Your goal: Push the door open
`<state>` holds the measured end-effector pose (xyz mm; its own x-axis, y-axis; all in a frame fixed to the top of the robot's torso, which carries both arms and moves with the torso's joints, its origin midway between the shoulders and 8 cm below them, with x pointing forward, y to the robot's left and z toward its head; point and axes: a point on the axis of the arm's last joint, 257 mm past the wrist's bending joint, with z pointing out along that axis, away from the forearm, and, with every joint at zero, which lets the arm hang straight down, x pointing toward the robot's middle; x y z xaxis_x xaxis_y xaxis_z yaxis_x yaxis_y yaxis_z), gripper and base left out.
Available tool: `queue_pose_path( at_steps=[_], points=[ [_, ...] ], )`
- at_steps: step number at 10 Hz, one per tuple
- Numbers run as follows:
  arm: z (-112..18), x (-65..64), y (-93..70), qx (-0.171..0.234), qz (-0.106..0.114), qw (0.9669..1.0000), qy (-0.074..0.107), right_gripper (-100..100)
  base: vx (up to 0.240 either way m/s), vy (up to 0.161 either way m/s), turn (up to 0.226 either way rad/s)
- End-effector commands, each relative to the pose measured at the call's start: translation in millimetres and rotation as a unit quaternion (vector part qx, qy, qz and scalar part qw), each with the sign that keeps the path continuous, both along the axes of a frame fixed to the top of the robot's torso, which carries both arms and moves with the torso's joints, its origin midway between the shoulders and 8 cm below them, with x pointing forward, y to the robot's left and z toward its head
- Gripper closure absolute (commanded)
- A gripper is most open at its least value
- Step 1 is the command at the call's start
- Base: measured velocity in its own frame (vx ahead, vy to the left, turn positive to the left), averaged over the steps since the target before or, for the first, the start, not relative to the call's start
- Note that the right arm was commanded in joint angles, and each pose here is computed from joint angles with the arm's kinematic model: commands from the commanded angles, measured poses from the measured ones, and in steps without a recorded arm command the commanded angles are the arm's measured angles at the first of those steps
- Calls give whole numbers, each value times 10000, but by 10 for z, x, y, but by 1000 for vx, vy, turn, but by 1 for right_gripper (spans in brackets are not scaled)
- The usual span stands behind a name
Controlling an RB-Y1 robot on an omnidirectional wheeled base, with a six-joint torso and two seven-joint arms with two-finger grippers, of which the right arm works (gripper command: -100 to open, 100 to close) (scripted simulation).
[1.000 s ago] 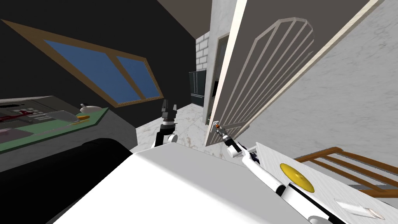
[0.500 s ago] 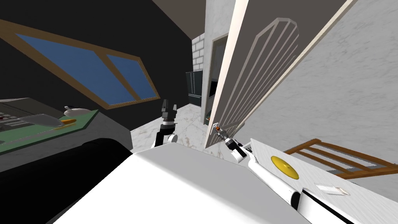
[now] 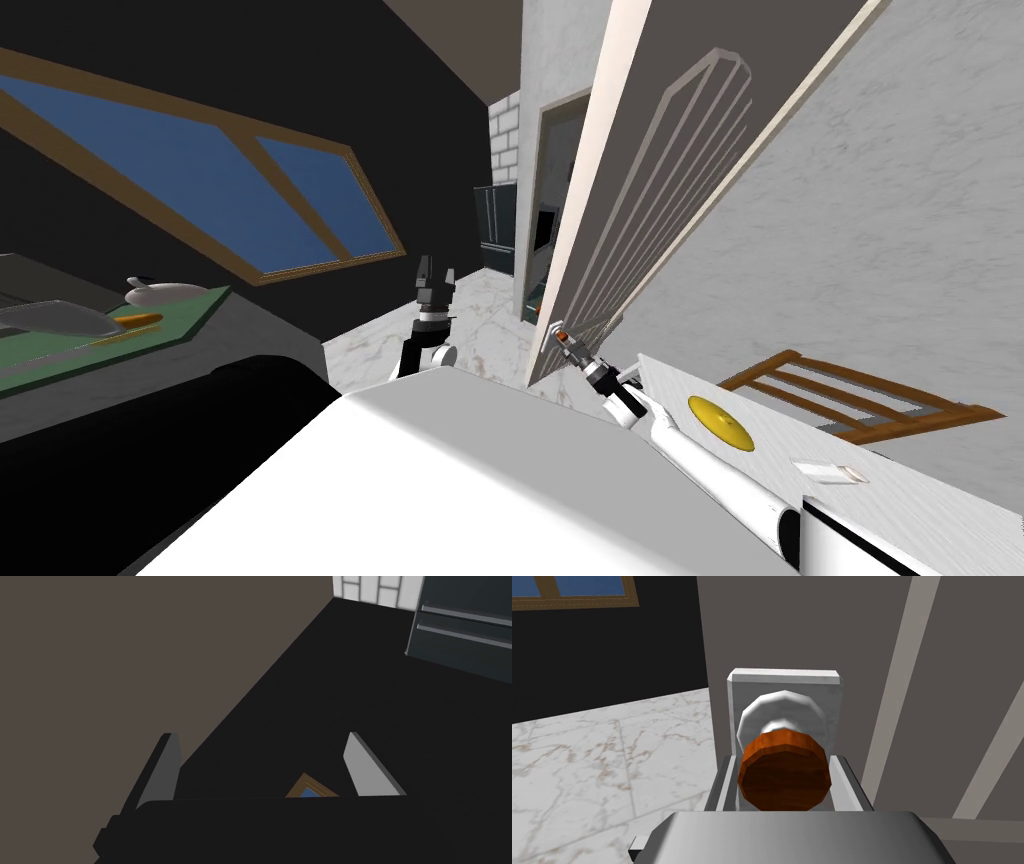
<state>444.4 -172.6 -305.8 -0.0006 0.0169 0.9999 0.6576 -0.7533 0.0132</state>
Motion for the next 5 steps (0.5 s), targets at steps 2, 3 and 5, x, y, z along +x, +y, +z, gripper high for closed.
queue_pose_path(
  at_steps=[2,3,5],
  points=[
    [23,-137,-97,-19,162,9999,-55,100,28,-13,-66],
    [33,-243,-137,-10,296,9995,-79,100,21,-15,-45],
    [54,-357,-176,15,442,9990,-110,100,19,-12,-53]
  ],
)
